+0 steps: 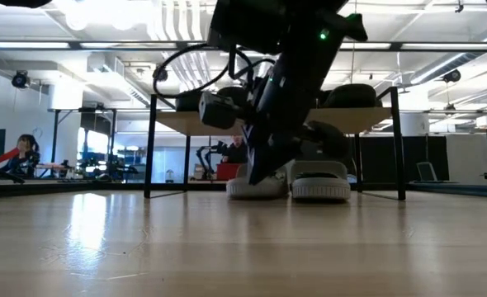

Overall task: Pick and place slides into the shelf
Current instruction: Adjust the left gray slipper under the shelf

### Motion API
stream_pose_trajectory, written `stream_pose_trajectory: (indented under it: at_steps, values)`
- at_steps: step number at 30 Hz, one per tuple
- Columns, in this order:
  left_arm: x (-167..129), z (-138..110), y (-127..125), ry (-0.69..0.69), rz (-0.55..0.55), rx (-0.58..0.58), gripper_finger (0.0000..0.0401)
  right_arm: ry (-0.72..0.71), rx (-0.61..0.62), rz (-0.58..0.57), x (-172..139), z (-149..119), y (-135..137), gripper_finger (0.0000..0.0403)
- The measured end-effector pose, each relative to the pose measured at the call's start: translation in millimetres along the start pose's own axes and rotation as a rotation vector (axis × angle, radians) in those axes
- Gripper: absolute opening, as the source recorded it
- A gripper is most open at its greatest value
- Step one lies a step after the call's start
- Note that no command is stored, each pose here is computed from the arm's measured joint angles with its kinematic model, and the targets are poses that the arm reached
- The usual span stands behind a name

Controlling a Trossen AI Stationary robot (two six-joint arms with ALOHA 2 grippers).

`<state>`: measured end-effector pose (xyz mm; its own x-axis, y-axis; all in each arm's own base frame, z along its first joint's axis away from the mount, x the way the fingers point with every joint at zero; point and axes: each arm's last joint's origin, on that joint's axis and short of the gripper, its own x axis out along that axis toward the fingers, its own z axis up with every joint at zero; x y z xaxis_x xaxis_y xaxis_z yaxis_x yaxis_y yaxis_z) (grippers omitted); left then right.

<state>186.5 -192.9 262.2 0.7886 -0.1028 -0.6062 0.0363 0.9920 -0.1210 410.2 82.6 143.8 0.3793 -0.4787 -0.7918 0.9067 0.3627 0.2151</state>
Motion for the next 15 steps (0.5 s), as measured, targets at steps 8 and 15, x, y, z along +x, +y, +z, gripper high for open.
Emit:
stream_pose_trajectory:
  at_steps: [8,15]
  values:
    - [-0.2,-1.1,-1.2,-0.002,-0.007,0.000,0.0012,-0.019,-0.007,0.004,-20.0,-15.8,5.8,0.0008]
    - [-1.4,-2.4,-2.9,-0.002,-0.013,0.005,0.0012,-0.117,-0.012,-0.086,-46.9,-17.3,5.5,0.0008]
